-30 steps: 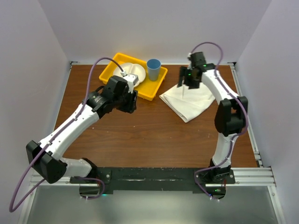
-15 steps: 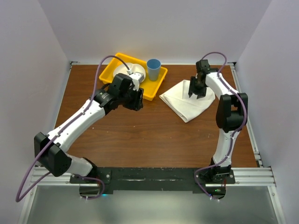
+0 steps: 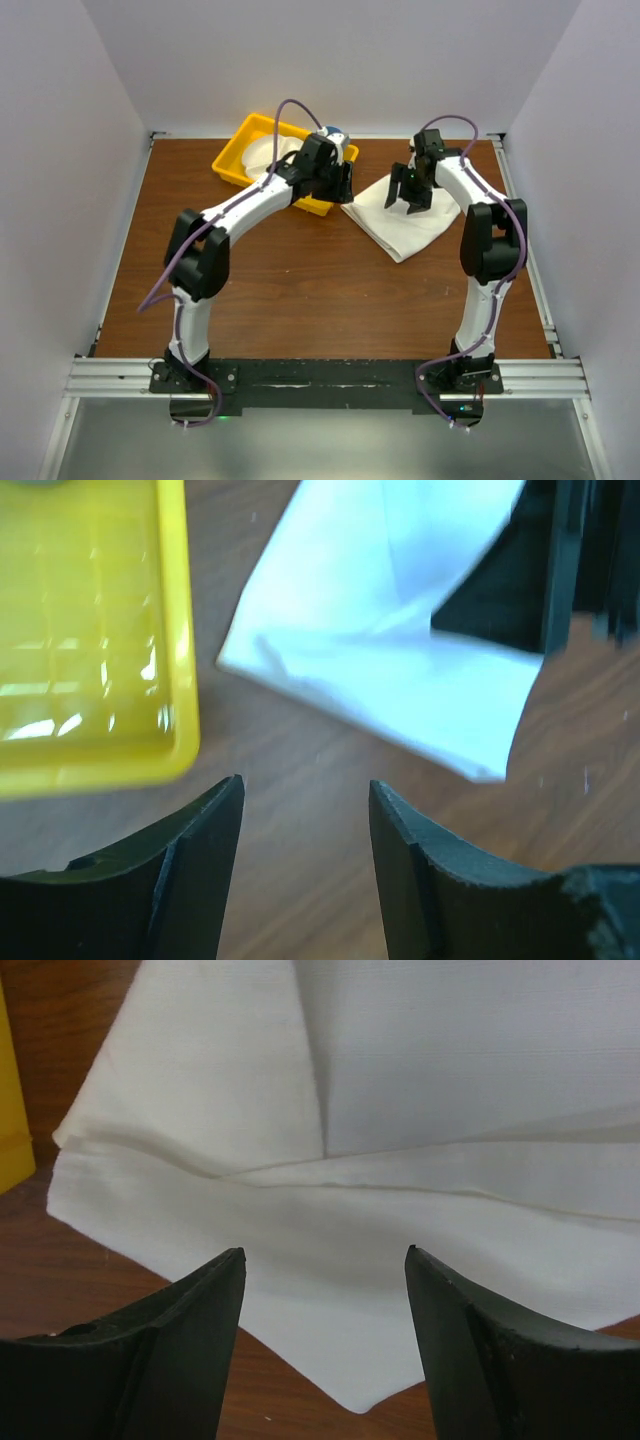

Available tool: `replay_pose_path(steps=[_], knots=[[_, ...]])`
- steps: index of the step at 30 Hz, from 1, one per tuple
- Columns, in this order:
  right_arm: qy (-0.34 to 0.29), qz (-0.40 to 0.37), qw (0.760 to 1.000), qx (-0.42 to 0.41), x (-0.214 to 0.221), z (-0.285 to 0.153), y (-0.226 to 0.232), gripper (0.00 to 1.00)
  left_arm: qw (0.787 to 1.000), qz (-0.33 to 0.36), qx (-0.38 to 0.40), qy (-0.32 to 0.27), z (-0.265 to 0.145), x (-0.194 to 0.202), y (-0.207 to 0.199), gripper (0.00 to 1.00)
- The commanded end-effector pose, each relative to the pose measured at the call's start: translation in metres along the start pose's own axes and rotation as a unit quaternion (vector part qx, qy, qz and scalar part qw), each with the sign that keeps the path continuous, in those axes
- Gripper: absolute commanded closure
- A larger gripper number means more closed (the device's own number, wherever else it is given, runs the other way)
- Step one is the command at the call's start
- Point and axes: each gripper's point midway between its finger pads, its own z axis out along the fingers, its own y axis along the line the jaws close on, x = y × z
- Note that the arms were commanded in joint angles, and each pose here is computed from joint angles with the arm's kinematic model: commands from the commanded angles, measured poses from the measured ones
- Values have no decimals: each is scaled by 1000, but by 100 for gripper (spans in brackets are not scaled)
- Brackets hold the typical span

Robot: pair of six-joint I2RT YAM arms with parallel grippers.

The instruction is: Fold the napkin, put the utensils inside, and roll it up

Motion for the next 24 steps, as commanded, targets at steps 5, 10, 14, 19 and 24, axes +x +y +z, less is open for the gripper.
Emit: replay_pose_path(steps=[5,10,14,19,24], knots=[[-34,-3,996,-79,9,-50,34,31,998,-51,19,-42,59,-45,-14,43],[-42,-19,996,-80,14,-74,35,31,996,-77,29,-36,81,-39,-18,46],[-52,-27,995,-77,11,-83,34,31,995,-89,16,-38,87,-33,-18,47],[-52,-27,995,-80,13,-87,35,31,993,-115,13,-24,98,-19,-17,45],[-64,-31,995,-75,14,-97,32,31,990,-143,9,4,106,1,-16,44]])
